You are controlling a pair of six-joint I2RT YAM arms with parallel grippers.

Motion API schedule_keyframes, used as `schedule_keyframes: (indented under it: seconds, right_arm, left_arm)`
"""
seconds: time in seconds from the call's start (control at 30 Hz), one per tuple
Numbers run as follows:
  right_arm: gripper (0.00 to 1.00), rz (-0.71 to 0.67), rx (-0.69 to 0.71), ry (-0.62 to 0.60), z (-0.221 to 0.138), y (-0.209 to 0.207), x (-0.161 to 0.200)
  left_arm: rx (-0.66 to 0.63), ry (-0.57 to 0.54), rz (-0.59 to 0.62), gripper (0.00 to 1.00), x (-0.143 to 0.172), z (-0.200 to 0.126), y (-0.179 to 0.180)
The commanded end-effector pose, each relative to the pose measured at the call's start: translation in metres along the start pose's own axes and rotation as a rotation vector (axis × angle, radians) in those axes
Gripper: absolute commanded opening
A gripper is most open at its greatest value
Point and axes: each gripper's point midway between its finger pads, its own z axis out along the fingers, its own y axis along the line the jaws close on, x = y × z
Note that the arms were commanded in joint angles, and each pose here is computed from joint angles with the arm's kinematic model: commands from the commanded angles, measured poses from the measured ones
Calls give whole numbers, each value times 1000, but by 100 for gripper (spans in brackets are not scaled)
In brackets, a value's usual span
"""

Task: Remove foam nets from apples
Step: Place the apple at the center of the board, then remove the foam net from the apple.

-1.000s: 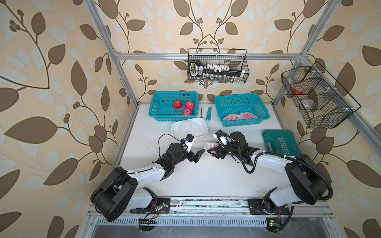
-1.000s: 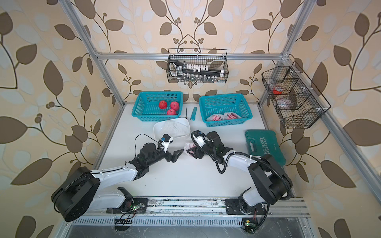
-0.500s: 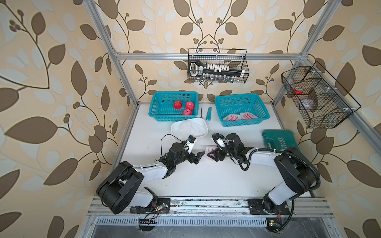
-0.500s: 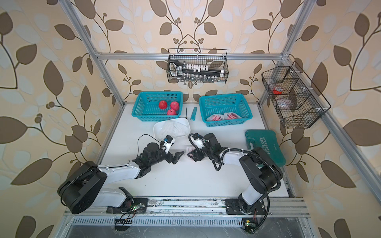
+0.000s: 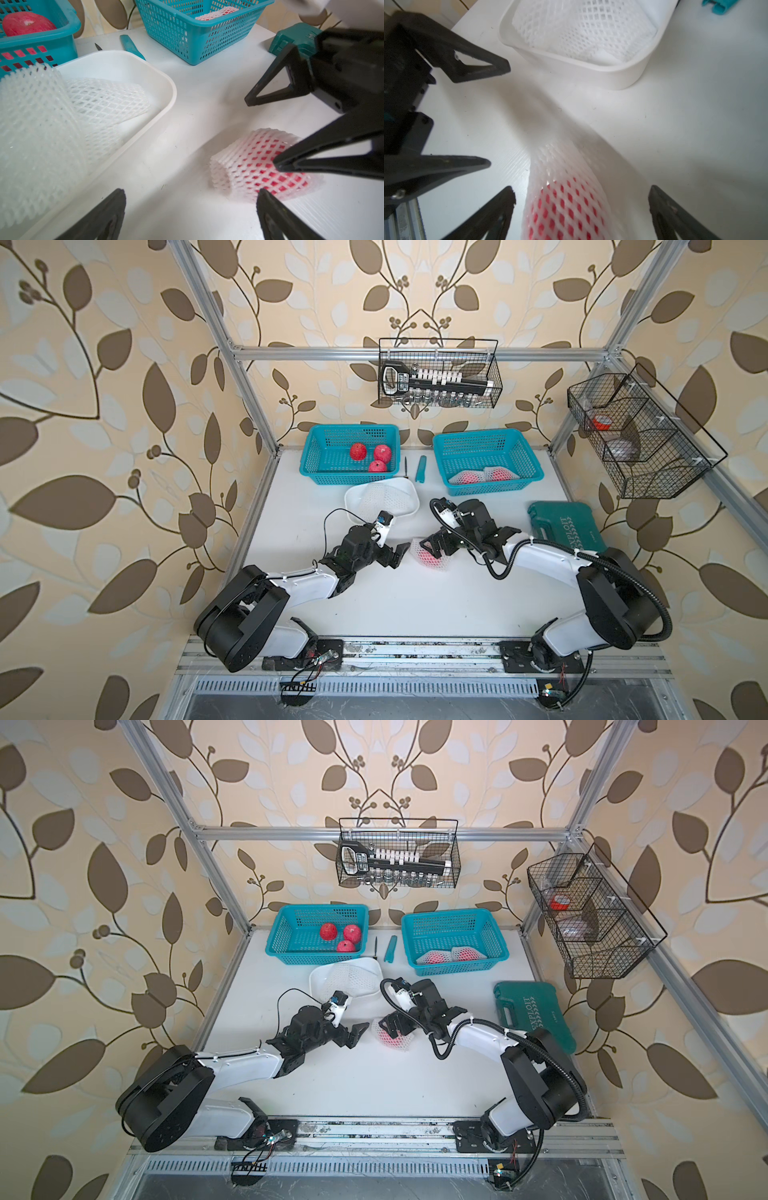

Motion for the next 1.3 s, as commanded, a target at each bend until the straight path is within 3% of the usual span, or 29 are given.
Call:
schedule_keyframes:
  seconds: [0.0, 0.13, 0.33, 0.43, 0.53, 0.83, 1.0, 1.27]
  right_arm:
    - [98, 0, -2, 85, -9, 7, -8]
    - [93, 13, -32, 207, -8, 15, -5]
    - [90, -9, -78, 198, -7, 23, -2]
    - [91, -9, -93, 293, 3, 26, 5]
    - [86, -100, -33, 389, 12, 31, 6]
    - [90, -245, 83, 593, 30, 38, 16]
    - [91, -313, 126, 661, 40, 40, 24]
    - [90, -344, 159, 723, 50, 34, 31]
  left_arm:
    - [-18, -60, -13, 99, -15, -9, 2]
    - [-17, -62, -5, 99, -16, -16, 1]
    - [-11, -71, -10, 99, -15, -21, 0]
    - [-8, -69, -11, 99, -14, -21, -1]
    - [-18, -87, -12, 99, -16, -25, 0]
    - [-46, -113, -32, 99, -12, -44, 3]
    - [-71, -112, -7, 99, -9, -51, 7]
    - [4, -93, -30, 99, -5, -54, -7]
